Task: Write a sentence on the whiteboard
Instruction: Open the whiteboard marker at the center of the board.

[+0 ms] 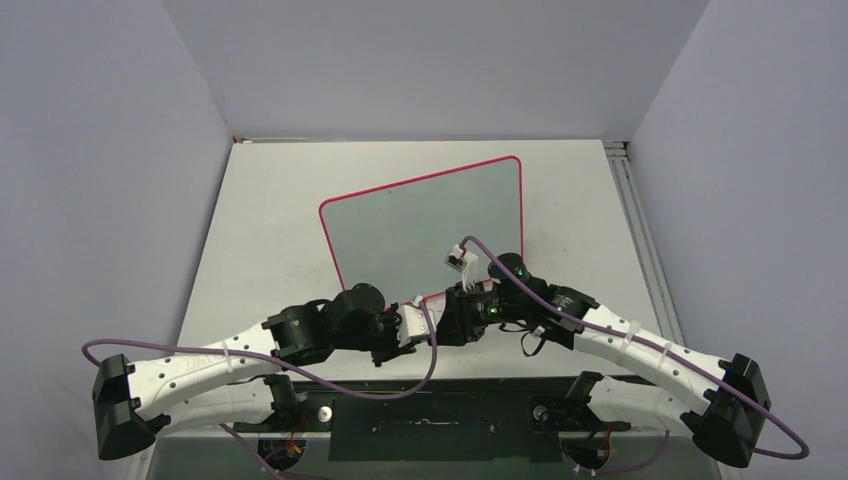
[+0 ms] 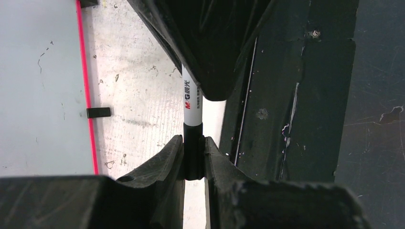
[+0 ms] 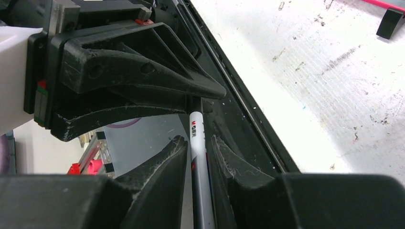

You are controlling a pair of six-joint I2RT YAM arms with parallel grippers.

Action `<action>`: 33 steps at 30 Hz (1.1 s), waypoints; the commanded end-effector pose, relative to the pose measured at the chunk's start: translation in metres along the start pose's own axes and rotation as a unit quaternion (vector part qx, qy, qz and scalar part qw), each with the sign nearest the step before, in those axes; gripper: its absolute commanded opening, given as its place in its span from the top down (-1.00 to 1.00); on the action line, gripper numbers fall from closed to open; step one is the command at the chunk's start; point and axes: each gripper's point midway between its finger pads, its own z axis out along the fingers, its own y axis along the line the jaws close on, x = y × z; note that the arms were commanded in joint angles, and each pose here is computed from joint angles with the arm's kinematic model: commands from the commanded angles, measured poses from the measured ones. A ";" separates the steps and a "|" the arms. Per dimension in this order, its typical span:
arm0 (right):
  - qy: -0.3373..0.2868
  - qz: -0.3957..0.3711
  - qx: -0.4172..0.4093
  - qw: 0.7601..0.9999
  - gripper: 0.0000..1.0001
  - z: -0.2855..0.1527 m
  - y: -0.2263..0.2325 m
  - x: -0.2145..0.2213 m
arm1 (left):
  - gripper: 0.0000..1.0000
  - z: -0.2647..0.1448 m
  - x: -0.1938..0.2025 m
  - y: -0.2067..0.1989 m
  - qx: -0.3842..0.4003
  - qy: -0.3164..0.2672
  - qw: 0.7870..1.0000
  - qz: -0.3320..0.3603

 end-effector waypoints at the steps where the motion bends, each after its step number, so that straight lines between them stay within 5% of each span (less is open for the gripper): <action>1: -0.034 -0.019 -0.025 0.999 0.45 -0.001 0.014 -0.013 | 1.00 -0.007 -0.035 0.004 -0.003 -0.052 0.999 0.008; 18: -0.050 -0.010 -0.020 0.999 0.30 -0.005 0.008 -0.018 | 1.00 -0.006 -0.034 0.000 0.007 -0.051 0.999 0.008; 33: -0.064 -0.013 -0.019 0.998 0.89 -0.007 0.008 -0.021 | 1.00 -0.005 -0.033 -0.001 0.010 -0.048 0.999 0.008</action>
